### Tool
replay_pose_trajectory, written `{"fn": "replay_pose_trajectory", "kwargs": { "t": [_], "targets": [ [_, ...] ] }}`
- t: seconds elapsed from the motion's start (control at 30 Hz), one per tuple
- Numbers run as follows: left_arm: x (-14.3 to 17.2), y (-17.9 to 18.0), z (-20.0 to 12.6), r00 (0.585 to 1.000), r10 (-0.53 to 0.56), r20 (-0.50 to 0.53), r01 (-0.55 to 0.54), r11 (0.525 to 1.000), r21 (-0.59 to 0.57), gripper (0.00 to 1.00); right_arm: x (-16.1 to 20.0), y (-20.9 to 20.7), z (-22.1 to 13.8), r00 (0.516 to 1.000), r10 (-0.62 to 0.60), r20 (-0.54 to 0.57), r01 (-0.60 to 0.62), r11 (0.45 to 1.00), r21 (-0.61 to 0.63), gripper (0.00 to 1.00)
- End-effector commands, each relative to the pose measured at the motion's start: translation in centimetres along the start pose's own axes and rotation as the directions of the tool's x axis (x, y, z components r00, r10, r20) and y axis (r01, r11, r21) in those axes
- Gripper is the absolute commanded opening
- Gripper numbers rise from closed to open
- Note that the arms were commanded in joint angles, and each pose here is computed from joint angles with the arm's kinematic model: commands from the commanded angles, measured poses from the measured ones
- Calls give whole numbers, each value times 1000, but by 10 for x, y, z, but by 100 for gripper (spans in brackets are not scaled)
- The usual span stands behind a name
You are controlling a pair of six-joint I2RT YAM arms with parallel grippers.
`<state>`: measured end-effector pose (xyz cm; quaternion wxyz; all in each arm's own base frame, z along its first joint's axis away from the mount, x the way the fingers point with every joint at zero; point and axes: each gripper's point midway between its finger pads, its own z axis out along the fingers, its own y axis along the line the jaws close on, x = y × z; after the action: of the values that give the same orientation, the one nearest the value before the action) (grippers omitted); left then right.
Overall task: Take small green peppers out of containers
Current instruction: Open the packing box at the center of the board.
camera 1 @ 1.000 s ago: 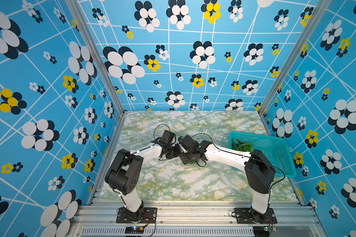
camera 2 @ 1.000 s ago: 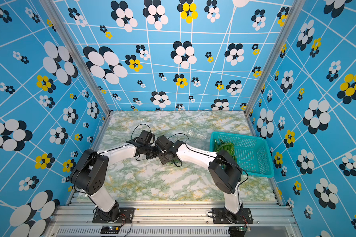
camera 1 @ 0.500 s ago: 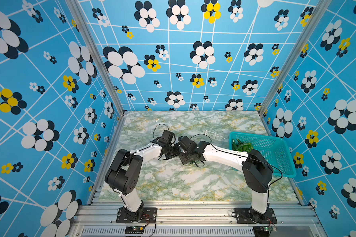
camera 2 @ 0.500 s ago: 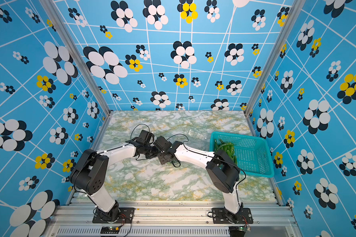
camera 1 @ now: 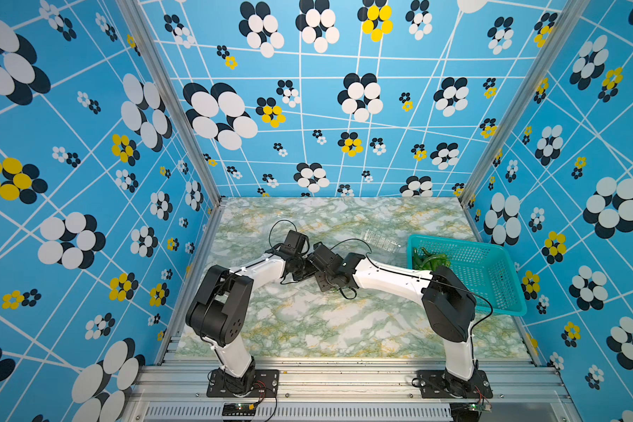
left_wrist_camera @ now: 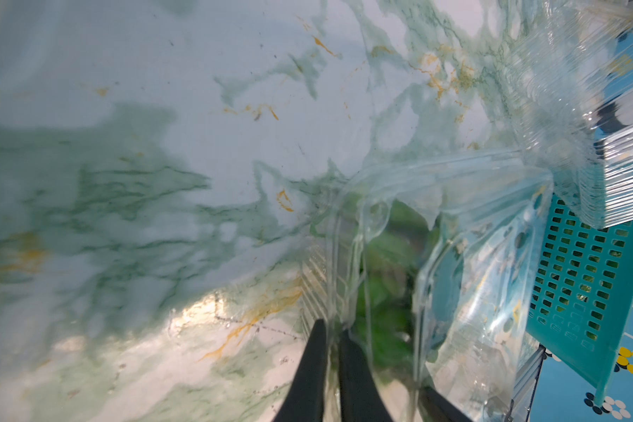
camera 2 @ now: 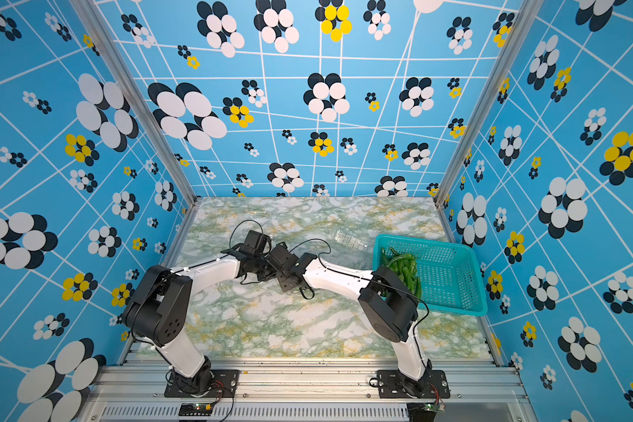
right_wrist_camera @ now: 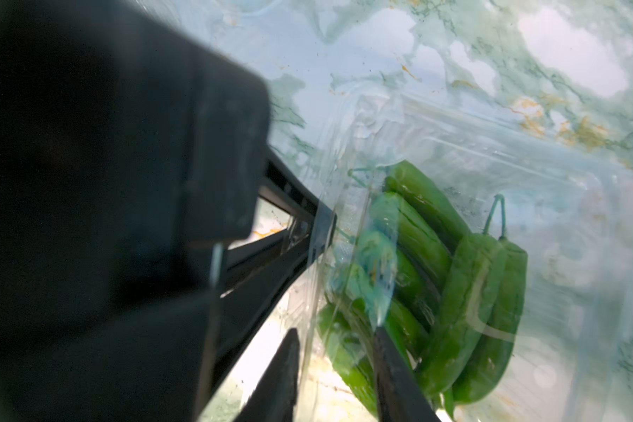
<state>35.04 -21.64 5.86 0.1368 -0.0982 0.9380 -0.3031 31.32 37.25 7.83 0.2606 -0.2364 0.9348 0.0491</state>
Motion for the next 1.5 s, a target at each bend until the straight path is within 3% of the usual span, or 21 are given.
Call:
{"fn": "replay_pose_trajectory", "kwargs": {
  "t": [0.0, 0.17, 0.47, 0.83, 1.37, 1.47],
  "targets": [
    [11, -12, -5, 999, 46, -24, -44, 998, 48, 11, 29, -7, 27, 994, -28, -102, 33, 998, 50, 23],
    [10, -13, -7, 999, 50, -18, -49, 998, 48, 11, 25, -7, 21, 996, -36, -87, 40, 998, 43, 0],
    [10, -8, -6, 998, 57, -16, -57, 998, 23, 11, -7, -23, -22, 998, -43, 44, 39, 996, 86, 0],
    [7, 0, -7, 998, 64, -4, -64, 998, -20, 10, -30, -78, -68, 976, 59, 209, -93, 983, 156, 0],
    [-4, 13, -8, 998, 53, 21, -52, 998, -47, 10, -28, -164, -72, 960, 184, 209, -235, 938, 255, 0],
    [-5, 12, -4, 998, 55, 17, -55, 998, -33, 11, -23, -184, -68, 960, 200, 194, -254, 915, 313, 11]
  ]
}}
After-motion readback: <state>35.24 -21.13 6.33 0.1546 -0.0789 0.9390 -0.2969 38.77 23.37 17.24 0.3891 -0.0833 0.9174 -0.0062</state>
